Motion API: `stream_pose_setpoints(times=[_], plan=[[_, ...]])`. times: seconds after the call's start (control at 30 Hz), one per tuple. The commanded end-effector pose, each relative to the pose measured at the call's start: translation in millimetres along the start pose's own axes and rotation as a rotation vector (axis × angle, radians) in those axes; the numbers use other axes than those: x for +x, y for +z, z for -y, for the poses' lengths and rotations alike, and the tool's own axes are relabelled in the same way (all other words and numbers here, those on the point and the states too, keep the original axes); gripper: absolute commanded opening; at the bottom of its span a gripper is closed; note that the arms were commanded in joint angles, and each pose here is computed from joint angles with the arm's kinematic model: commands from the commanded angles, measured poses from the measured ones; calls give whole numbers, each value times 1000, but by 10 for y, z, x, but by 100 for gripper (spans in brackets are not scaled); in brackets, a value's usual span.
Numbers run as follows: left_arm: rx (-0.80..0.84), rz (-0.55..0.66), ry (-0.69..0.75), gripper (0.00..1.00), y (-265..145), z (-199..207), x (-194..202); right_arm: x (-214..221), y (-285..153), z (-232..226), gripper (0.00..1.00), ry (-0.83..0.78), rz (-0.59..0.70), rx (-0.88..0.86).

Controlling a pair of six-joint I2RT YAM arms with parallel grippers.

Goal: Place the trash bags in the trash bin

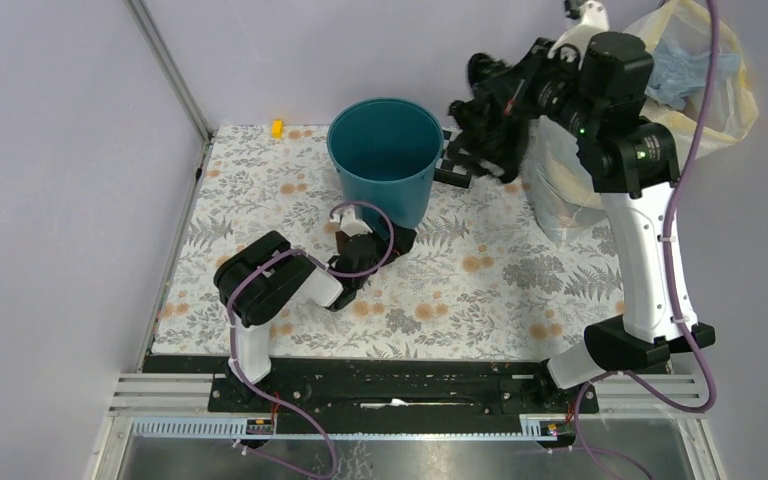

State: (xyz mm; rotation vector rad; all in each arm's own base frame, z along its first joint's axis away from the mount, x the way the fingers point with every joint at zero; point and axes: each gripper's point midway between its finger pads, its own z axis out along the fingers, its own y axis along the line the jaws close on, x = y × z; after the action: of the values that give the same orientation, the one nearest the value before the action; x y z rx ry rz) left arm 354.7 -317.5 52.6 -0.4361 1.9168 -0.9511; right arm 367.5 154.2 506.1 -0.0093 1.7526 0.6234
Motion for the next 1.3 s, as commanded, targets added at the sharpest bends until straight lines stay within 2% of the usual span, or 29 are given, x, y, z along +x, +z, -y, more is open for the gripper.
stream_pose_setpoints(times=[0.0,0.1,0.27,0.43,0.57,0.7,0.9,1.0,1.07,1.1,1.17,1.2,1.27], plan=[[-48,21,2,99,212,-194,-242,416,-60,-479,0,59,-145,-208],[-68,44,8,99,316,-306,-455,782,-73,-317,0,89,-197,-166],[-121,21,40,99,564,-436,-643,1213,-215,-73,0,122,-198,-115],[-117,37,59,99,526,-397,-800,1843,-274,-6,0,175,-337,-164],[-104,-8,98,99,254,-333,-786,2278,-294,114,0,203,-398,-172],[-50,-122,129,99,-137,-264,-602,2555,-293,89,0,247,-463,-223],[98,-289,126,99,-736,-20,-344,2506,-311,-153,0,267,-468,-338],[173,-302,149,99,-1016,119,-297,2395,-294,-120,1,237,-414,-312],[210,-296,172,99,-1192,211,-285,2378,-245,38,10,213,-374,-226],[218,-284,179,99,-1271,240,-309,2411,-214,145,26,202,-363,-173],[218,-264,186,99,-1419,264,-348,2582,-162,427,78,168,-383,-43],[209,-255,192,99,-1482,251,-367,2699,-162,554,83,148,-412,10],[196,-247,215,99,-1612,230,-389,2926,-211,728,85,113,-478,73]])
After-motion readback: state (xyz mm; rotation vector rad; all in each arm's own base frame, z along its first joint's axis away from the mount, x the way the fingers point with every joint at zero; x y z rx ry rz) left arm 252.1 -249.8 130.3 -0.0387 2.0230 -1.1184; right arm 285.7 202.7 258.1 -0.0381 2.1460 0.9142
